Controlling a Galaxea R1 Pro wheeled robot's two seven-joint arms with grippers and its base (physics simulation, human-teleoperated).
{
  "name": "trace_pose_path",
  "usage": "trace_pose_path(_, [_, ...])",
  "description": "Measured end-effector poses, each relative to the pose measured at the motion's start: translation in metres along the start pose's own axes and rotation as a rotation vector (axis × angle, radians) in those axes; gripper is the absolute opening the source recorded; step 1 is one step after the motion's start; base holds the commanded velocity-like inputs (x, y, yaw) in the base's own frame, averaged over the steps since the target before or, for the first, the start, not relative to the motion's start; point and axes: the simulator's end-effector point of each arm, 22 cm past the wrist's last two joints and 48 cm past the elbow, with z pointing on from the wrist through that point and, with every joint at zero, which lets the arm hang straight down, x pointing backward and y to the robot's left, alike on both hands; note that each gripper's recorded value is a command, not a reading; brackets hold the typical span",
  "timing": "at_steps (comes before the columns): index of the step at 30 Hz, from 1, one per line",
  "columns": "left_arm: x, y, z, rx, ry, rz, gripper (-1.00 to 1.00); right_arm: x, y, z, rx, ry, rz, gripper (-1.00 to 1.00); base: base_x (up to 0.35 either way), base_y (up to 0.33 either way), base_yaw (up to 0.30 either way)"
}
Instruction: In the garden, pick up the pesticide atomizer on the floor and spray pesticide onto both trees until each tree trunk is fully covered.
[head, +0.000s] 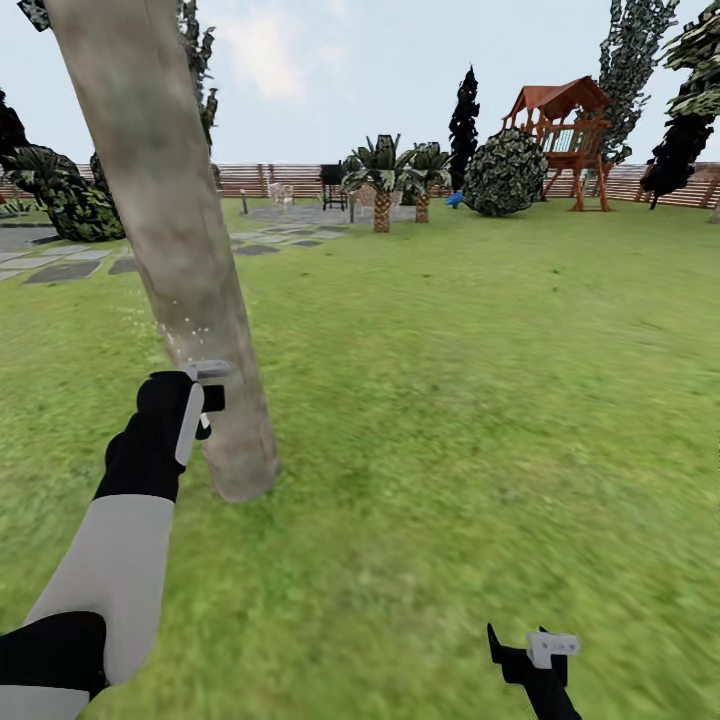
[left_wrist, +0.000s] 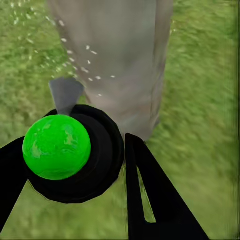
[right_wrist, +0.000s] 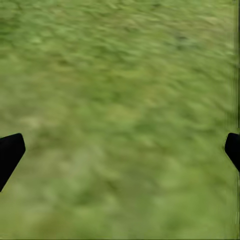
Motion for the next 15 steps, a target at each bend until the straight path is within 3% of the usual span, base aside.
trace_pose_path(15, [-0.0002, -0.0003, -0.0002, -0.001, -0.001, 0.002, -1.00, 0.0000, 0.0001, 0.0000, 0.000, 0.000, 0.000, 1.00, 0.118, -0.264, 0.230])
